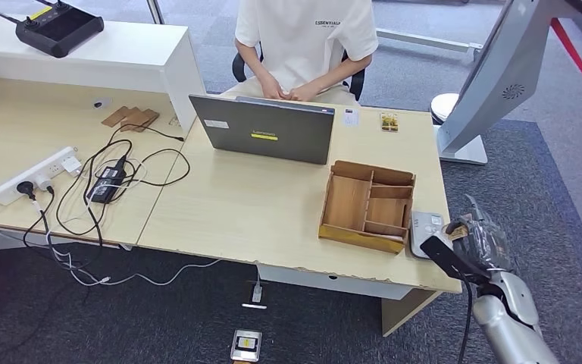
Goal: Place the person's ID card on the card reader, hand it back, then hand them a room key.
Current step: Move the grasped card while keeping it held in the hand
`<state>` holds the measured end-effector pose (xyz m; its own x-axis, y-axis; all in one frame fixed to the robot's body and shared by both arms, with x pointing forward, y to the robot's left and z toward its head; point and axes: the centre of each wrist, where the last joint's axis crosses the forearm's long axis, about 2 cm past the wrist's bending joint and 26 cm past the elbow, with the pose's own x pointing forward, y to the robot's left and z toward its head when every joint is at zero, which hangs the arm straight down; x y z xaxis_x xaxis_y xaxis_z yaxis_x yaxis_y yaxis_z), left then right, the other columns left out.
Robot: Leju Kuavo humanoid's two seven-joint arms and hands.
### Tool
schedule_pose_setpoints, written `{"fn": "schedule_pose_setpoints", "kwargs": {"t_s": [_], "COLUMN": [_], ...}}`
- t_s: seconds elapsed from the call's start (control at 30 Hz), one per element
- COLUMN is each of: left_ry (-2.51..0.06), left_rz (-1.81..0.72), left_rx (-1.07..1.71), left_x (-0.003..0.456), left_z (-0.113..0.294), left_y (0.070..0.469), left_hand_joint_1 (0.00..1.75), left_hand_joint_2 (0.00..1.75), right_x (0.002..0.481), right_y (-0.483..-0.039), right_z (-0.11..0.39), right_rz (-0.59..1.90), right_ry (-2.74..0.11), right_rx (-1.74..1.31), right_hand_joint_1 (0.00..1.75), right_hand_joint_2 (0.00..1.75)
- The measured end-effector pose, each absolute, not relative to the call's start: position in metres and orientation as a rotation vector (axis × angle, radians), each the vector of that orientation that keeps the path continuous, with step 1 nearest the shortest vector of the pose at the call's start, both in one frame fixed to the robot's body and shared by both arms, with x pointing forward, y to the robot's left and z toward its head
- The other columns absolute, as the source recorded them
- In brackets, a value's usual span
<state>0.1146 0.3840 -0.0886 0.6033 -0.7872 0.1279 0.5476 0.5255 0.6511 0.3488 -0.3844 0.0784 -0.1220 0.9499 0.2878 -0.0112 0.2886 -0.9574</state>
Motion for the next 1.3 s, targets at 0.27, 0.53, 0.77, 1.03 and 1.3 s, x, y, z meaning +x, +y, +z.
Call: {"fn": "schedule_pose_setpoints", "kwargs": {"t_s": [0.27,0.53,0.77,1.03,1.3], "left_ry": [-0.438,-0.435,-0.436,-0.441,-0.440], "left_rz": [-0.844,-0.850,-0.861,-0.871,-0.879], "left_rx": [0.598,0.596,0.592,0.593,0.594], "left_x": [0.116,0.121,0.126,0.130,0.131], "left_z": [-0.088,-0.087,-0.086,-0.086,-0.086], "left_y": [0.384,0.383,0.382,0.379,0.377], "left_hand_joint_1": [0.00,0.00,0.00,0.00,0.00], "left_hand_joint_2": [0.00,0.00,0.00,0.00,0.00], "right_x": [0.347,0.344,0.342,0.341,0.340], "right_y": [-0.385,-0.384,-0.383,-0.384,-0.385], "right_z": [0.075,0.069,0.065,0.063,0.062], "right_rz": [1.088,1.136,1.153,1.155,1.150], "right_ry": [-1.408,-1.372,-1.359,-1.357,-1.357], "right_rx": [-0.931,-0.905,-0.887,-0.882,-0.880], "right_hand_joint_1": [1.75,1.75,1.75,1.75,1.75], "right_hand_joint_2": [1.75,1.75,1.75,1.75,1.75]}}
